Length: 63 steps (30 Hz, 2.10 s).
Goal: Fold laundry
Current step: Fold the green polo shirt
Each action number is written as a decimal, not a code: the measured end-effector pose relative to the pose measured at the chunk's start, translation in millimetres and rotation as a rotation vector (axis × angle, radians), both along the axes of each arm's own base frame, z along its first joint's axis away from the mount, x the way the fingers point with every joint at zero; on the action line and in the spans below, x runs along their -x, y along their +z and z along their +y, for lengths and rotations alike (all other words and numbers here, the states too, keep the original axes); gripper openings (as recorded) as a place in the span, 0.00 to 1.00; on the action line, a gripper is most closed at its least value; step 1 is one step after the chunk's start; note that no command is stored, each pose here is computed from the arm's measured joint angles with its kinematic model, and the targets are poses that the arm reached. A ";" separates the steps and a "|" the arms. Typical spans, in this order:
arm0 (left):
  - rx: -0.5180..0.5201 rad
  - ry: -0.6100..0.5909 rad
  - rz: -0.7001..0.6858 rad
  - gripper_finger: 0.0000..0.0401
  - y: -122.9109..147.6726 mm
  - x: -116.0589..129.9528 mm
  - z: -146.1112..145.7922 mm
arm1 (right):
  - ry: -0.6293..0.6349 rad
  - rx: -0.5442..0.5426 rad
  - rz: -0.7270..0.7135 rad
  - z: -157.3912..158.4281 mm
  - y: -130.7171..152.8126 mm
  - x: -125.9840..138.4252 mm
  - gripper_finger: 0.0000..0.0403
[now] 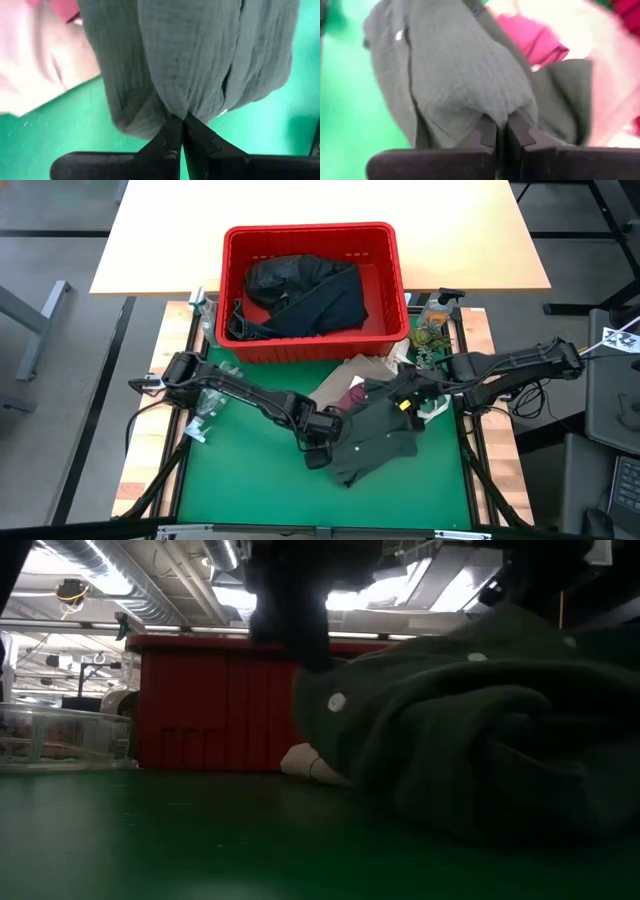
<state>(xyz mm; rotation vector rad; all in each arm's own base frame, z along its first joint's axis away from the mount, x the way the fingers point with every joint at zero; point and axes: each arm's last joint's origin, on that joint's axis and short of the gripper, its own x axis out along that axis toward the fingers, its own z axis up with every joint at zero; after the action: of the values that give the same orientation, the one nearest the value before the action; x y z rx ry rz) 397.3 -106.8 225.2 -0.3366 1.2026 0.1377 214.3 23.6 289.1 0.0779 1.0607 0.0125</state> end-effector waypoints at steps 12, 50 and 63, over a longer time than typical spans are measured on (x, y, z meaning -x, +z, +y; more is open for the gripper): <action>-0.161 0.102 0.023 0.03 -5.3 2.8 6.6 | -0.129 0.279 0.087 -8.5 -17.7 -12.3 0.05; -0.002 0.153 -0.212 0.33 9.2 7.2 -62.2 | -0.146 0.136 0.298 -6.6 35.7 12.2 0.44; -0.103 0.076 -0.285 0.33 -40.1 2.6 -113.0 | -0.056 0.052 0.270 38.4 35.7 17.3 0.44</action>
<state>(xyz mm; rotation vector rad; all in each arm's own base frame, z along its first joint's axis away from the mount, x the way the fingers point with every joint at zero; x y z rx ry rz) 394.7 -219.8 185.1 -0.3007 0.8984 0.2090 197.0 62.0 324.8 0.0639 1.3276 -0.0782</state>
